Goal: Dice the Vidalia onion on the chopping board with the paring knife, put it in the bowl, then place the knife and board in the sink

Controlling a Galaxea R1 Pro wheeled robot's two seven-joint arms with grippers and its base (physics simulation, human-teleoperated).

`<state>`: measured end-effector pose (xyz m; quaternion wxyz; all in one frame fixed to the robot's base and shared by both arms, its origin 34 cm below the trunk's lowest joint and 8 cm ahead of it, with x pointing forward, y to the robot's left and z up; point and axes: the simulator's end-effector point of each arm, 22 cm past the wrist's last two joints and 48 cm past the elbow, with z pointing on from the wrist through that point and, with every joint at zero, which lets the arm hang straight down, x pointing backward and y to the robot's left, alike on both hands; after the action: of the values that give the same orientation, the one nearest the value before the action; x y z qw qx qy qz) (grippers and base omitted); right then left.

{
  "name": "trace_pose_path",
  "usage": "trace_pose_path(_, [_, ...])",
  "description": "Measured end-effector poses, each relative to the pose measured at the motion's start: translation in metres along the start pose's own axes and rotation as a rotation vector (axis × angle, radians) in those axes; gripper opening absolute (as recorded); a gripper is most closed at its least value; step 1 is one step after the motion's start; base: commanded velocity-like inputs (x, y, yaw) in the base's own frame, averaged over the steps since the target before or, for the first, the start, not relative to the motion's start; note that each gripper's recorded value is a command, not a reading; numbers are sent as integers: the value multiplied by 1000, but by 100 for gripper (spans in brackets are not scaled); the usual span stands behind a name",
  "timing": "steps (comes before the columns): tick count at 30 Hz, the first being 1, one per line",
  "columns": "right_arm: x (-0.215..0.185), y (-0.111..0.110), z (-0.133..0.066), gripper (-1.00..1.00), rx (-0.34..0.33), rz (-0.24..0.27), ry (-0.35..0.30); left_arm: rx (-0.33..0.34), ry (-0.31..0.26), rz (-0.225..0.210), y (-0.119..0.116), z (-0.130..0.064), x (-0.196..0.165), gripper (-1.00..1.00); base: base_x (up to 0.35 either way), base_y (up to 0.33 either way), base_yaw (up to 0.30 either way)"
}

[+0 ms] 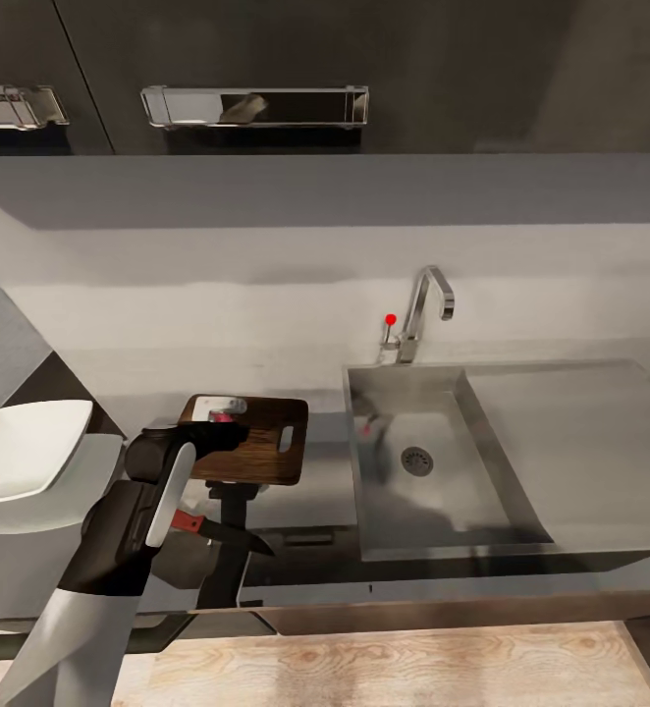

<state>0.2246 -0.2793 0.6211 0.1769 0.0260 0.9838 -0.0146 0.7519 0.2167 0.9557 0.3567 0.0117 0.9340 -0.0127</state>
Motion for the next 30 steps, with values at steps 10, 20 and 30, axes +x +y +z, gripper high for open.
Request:
trace_pose_path(10, [0, 2, 0, 100, 0, -1, -1, -2, -1, 0, 1, 0, 0, 100, 0, 0, 0])
trace_pose_path(20, [1, 3, 0, 100, -3, 0, 1, -17, -2, 5, 11, -1, -1, 100, 0, 0, 0])
trace_pose_path(30, [-5, 5, 0, 100, -7, 3, -15, -21, -17, 7, 12, -7, -7, 100, 0, 0, 0])
